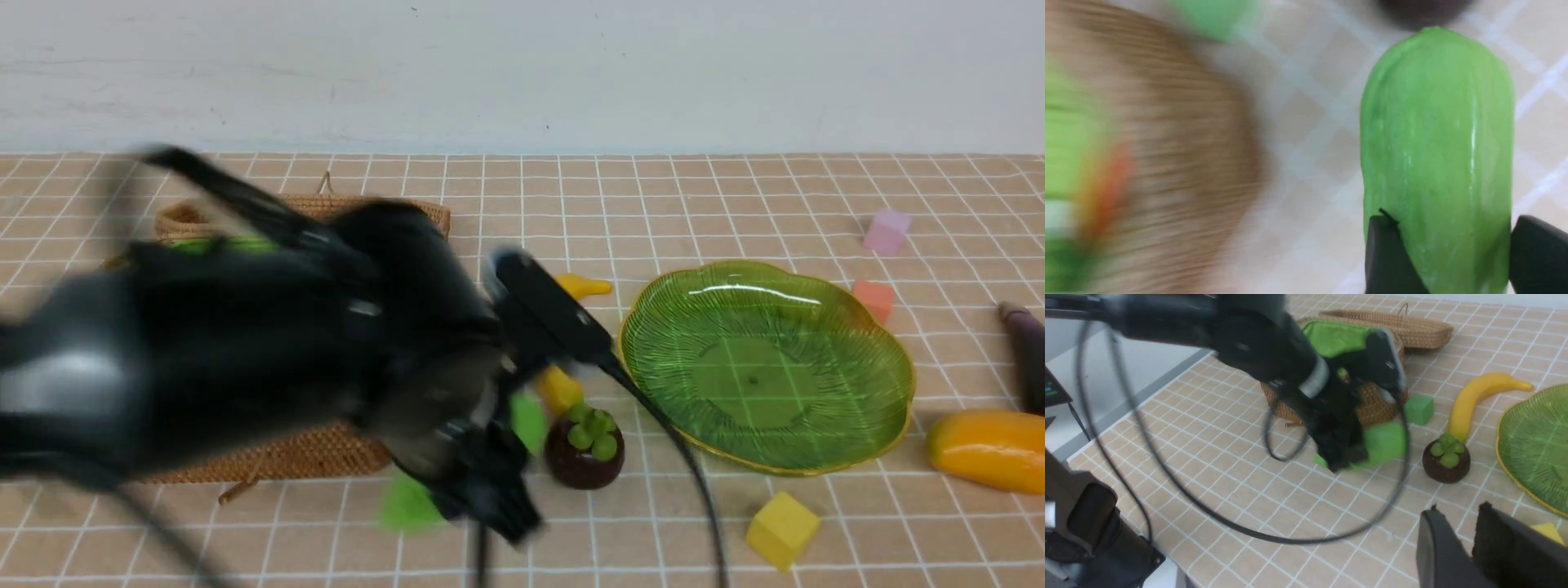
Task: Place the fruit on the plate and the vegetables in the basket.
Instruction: Take a chayote with your left arm and place it on the basket on the left.
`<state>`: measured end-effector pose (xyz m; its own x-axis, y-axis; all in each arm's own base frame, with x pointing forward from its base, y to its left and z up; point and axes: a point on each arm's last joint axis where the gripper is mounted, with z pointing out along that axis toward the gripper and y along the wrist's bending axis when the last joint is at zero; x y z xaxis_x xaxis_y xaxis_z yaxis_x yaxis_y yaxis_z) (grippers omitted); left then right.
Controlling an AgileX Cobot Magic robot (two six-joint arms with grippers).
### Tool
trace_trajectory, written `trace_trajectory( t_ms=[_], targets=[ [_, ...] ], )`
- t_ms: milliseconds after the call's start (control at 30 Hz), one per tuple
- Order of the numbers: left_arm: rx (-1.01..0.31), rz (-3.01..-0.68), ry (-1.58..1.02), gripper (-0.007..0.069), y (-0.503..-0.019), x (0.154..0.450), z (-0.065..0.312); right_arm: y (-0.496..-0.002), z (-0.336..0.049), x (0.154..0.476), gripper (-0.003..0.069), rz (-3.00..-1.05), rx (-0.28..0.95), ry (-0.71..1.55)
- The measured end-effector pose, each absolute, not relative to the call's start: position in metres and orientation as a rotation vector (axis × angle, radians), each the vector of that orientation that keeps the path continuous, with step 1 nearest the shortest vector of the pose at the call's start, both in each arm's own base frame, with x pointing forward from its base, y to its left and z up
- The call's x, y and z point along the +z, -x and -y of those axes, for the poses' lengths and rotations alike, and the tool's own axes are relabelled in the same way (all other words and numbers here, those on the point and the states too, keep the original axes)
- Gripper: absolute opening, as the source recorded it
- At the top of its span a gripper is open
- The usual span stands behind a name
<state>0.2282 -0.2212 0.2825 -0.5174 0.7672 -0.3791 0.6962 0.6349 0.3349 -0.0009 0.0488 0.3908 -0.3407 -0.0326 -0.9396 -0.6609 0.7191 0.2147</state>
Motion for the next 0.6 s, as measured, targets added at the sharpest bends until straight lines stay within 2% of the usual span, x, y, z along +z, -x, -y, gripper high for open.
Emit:
trace_trajectory(
  t_ms=[67,167,233,333,400,467,600],
  targets=[
    [0.360,-2.149,-1.265,0.0362,-0.229,0.316,0.196,-0.002,-0.048,0.395,0.0167,-1.768,0.671,0.543],
    [0.465,-1.934,-1.313,0.0361,-0.241,0.350,0.162,-0.007,-0.045,0.405,0.0169,-1.628,0.583,0.540],
    [0.528,-1.890,-1.303,0.0361,-0.255,0.358,0.136,-0.009,-0.043,0.410,0.0169,-1.567,0.546,0.523],
    [0.607,-1.906,-1.334,0.0361,-0.282,0.352,0.097,-0.010,-0.041,0.414,0.0173,-1.525,0.527,0.505],
    [0.633,-1.922,-1.367,0.0361,-0.289,0.346,0.089,-0.010,-0.041,0.414,0.0172,-1.522,0.525,0.506],
    [0.666,-1.972,-1.467,0.0361,-0.306,0.327,0.068,-0.010,-0.041,0.414,0.0174,-1.521,0.523,0.508],
    [0.652,-2.022,-1.511,0.0361,-0.319,0.308,0.059,-0.011,-0.041,0.416,0.0174,-1.510,0.509,0.509]
  ],
)
